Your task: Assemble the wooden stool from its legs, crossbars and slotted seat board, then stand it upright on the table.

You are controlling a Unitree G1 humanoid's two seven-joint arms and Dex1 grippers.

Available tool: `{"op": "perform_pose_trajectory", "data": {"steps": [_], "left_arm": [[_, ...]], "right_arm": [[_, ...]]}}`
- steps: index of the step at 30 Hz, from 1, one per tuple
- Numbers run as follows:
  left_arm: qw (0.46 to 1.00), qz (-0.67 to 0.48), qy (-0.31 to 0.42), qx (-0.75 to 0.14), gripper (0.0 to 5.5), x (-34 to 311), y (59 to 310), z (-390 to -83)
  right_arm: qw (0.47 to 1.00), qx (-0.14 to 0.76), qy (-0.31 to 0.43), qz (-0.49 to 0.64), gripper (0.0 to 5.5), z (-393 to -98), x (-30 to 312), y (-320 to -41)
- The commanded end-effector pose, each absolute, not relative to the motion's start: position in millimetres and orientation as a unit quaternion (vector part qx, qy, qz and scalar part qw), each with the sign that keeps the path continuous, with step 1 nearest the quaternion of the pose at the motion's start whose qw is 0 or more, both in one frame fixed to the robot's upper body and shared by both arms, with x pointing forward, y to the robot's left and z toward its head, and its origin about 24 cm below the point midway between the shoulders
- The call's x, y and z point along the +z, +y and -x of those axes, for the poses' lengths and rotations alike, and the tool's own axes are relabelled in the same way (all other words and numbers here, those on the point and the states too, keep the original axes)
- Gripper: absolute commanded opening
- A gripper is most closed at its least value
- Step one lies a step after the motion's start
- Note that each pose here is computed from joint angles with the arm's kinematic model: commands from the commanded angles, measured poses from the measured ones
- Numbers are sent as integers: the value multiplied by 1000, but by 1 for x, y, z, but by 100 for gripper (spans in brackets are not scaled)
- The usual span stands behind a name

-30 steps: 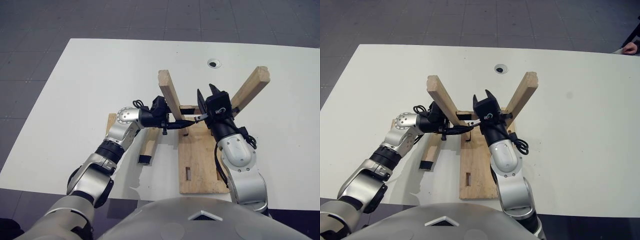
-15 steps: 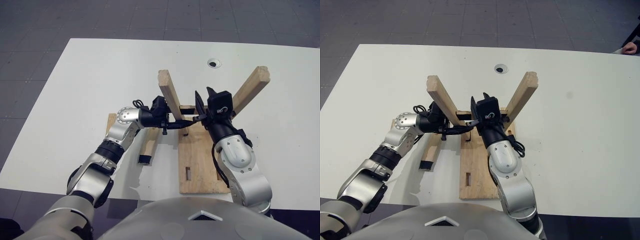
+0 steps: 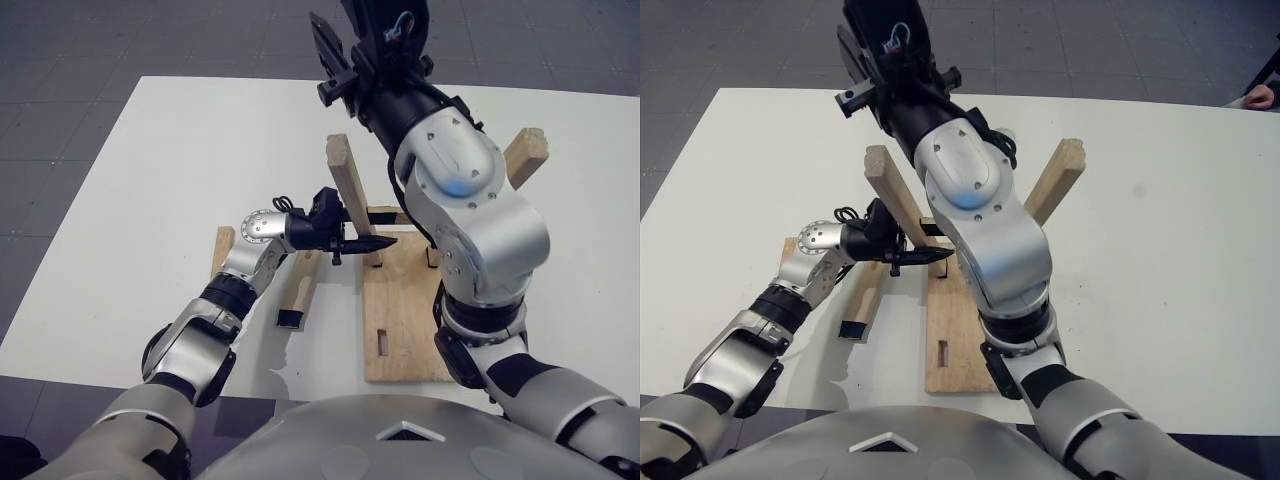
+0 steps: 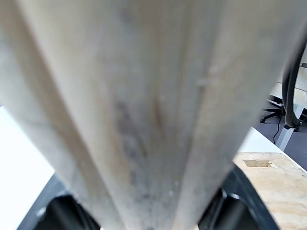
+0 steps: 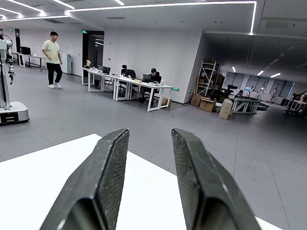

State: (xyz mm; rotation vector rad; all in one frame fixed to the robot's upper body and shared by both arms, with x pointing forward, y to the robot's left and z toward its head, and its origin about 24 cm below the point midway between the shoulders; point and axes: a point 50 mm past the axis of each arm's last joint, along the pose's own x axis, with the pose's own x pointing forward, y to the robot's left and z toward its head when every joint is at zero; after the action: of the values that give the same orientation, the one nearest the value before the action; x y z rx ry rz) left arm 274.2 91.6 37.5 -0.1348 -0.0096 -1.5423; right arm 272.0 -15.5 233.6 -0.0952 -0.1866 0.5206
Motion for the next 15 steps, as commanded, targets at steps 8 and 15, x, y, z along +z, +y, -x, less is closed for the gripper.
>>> {"op": "perform_pose_trajectory", "data": {"steps": [8,15], "left_arm": [[647,-29,383,-659,205,-91,139,-190],[647,-27,385,-658,205,-92,141,-190]], "right_arm": [[878,380,-290,7,165,-240,299,55],[849,372,-371,49,165,-223,299,60]]}}
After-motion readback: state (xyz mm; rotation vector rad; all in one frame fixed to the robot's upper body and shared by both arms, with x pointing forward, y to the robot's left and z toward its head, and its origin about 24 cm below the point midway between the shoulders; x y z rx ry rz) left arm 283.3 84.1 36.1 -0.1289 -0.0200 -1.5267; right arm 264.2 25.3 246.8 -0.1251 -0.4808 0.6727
